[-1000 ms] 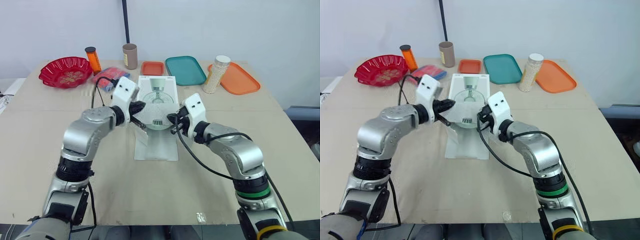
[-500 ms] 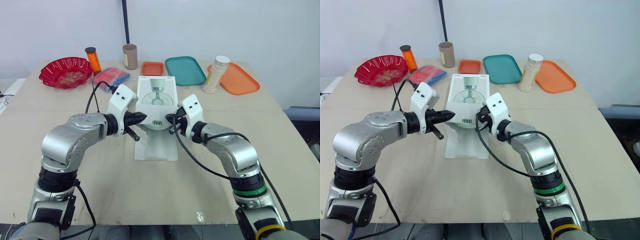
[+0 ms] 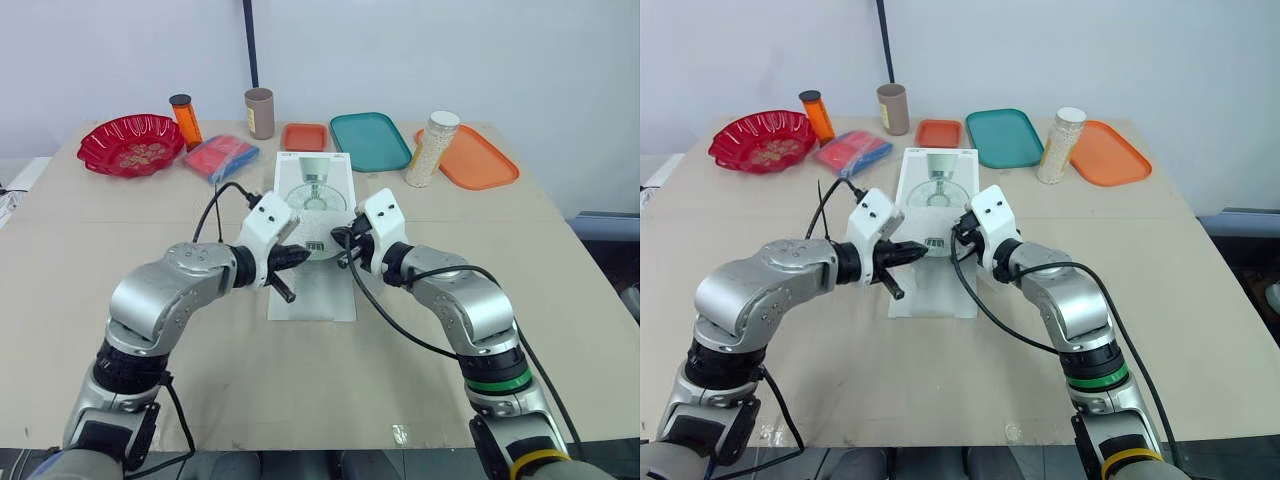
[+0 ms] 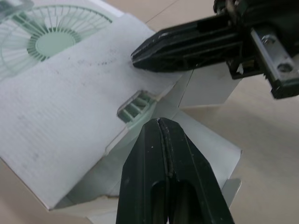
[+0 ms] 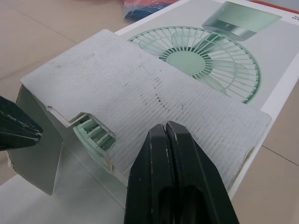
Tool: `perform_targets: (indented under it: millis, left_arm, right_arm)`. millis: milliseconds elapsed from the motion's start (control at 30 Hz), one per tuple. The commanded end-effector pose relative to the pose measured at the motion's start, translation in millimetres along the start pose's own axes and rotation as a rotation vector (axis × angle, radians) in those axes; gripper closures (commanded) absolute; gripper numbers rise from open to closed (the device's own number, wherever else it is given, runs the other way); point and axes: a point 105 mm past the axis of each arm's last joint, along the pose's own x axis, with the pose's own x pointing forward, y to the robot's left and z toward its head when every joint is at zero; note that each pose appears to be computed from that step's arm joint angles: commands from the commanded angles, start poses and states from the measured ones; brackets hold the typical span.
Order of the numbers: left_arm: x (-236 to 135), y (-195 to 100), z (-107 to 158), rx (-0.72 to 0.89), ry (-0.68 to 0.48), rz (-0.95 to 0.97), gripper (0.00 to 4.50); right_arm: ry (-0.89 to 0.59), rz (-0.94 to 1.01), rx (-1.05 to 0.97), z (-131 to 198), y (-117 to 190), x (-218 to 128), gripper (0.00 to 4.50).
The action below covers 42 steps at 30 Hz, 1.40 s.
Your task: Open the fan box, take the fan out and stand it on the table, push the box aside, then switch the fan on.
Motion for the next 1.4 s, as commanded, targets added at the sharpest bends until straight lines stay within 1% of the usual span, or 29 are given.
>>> perform_targets:
  millis: [33,133,567,833,1133,1400]
  left_arm:
    - [-4.7,4.4,-3.3,0.039,0.012,0.037,4.5]
    - [-5.9,5.6,-5.6,0.042,0.024,0.048,4.5]
    - [-36.5,21.7,-24.1,0.043,0.107,0.129,4.5]
    - [-46.4,50.1,-42.7,0.033,0.155,0.24,4.5]
    - [-37.6,67.6,-52.0,0.052,0.153,0.291,4.5]
    - [-15.5,74.1,-40.9,0.07,0.056,0.309,4.5]
  right_arm:
    - [0.021,-0.012,-0.004,-6.5,-1.4,0.0,4.49]
    - [0.019,-0.015,-0.007,-6.3,-1.6,0.4,4.49]
    - [0.036,-0.019,-0.013,-12.3,-2.8,2.9,4.49]
    - [0.041,-0.016,-0.023,-13.9,-3.4,4.5,4.49]
    - [0.043,-0.015,-0.03,-14.4,-4.5,5.5,4.49]
    - [0.043,-0.009,-0.032,-13.7,-1.6,7.0,4.49]
